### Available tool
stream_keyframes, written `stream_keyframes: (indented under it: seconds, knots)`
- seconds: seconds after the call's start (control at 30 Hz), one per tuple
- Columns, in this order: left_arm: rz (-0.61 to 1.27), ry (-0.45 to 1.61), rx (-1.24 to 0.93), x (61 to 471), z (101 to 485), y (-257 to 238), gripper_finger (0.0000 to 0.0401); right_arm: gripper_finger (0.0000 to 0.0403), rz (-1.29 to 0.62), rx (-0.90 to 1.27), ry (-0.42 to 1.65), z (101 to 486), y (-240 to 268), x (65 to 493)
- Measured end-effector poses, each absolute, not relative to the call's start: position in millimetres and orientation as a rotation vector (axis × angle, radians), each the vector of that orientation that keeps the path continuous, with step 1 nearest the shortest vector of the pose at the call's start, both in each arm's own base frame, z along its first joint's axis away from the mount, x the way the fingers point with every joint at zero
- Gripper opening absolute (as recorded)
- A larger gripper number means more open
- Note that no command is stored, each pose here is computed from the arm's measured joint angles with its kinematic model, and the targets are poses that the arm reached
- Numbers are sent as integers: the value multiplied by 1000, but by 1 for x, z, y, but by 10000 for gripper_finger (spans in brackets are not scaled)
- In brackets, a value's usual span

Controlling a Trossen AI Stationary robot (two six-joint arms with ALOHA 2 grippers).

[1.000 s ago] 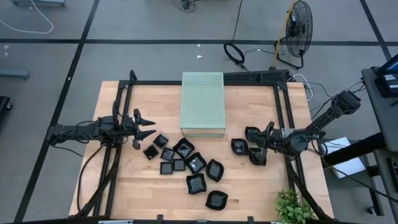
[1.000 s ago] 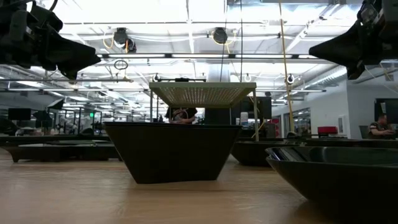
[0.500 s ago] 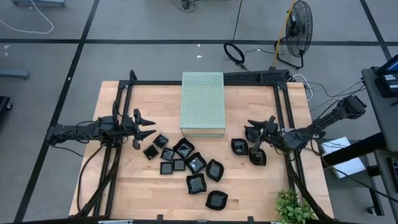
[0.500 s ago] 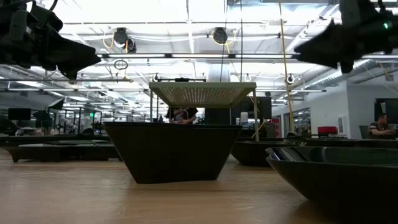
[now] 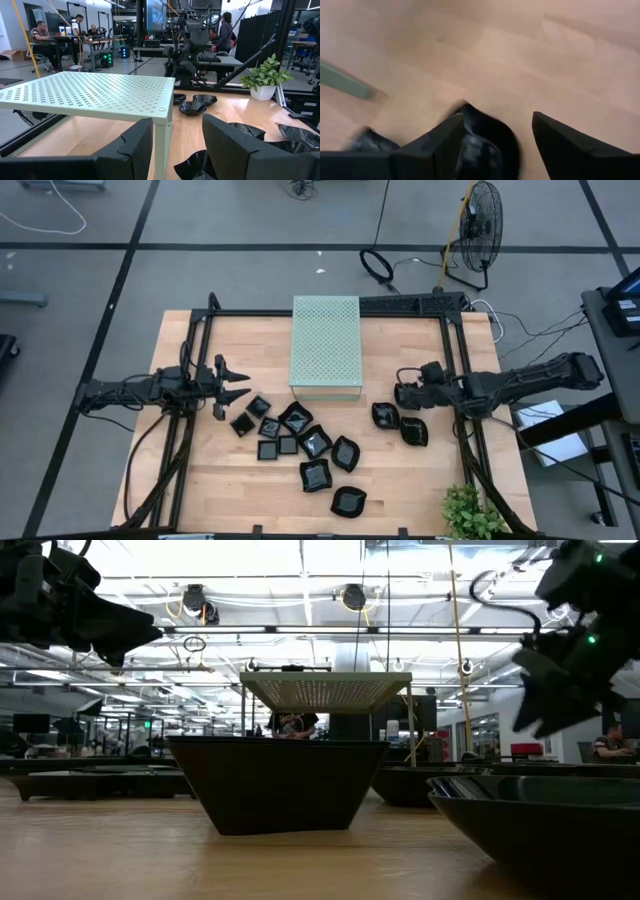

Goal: Pick & Place Mini shaped plates
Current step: Put the black leaf-shaped plate on the shelf

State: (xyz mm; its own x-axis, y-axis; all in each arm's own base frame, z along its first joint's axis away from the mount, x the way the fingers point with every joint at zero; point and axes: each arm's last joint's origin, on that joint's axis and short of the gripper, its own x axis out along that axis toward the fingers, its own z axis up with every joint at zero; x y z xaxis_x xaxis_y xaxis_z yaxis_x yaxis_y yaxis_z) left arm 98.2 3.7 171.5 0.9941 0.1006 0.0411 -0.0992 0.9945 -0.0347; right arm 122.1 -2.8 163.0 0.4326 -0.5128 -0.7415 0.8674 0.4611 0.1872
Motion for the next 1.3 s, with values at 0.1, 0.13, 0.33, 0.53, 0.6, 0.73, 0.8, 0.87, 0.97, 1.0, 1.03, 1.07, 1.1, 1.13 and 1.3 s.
stream_keyframes:
  seconds: [0.1,0.13,0.33,0.53,0.6,0.73,0.8,0.87,0.97,1.0,1.03,1.07,1.1,1.13,1.3]
  knots:
    - [100,-44,-33,98,172,4,175,211,-946,625,702,161,-3,119]
    - [100,-44,-33,98,172,4,175,207,-944,629,712,161,-3,118]
    - [99,-44,-33,98,172,4,175,194,-908,683,800,140,-1,111]
    - [99,-44,-33,98,172,4,175,192,-892,731,759,115,-2,107]
    - [100,-44,-33,98,172,4,175,190,-895,731,747,112,-2,106]
    - [99,-45,-33,98,172,4,175,180,-887,719,748,111,-2,106]
    - [99,-45,-33,98,172,4,175,173,-878,710,748,112,-2,107]
    - [99,-45,-33,98,172,4,175,164,-876,700,746,112,-2,107]
    - [99,-45,-33,98,172,4,175,149,-880,696,737,112,-2,107]
    - [99,-45,-33,98,172,4,175,144,-884,693,732,112,-2,107]
    - [99,-45,-33,98,172,4,175,138,-886,690,730,112,-3,107]
    - [99,-45,-33,98,172,4,175,131,-886,687,729,112,-3,107]
    - [99,-45,-33,98,172,4,175,125,-886,684,729,112,-3,107]
    - [99,-45,-33,98,172,4,175,118,-885,681,730,112,-3,107]
    - [99,-46,-33,98,172,4,175,76,-859,645,737,112,-3,109]
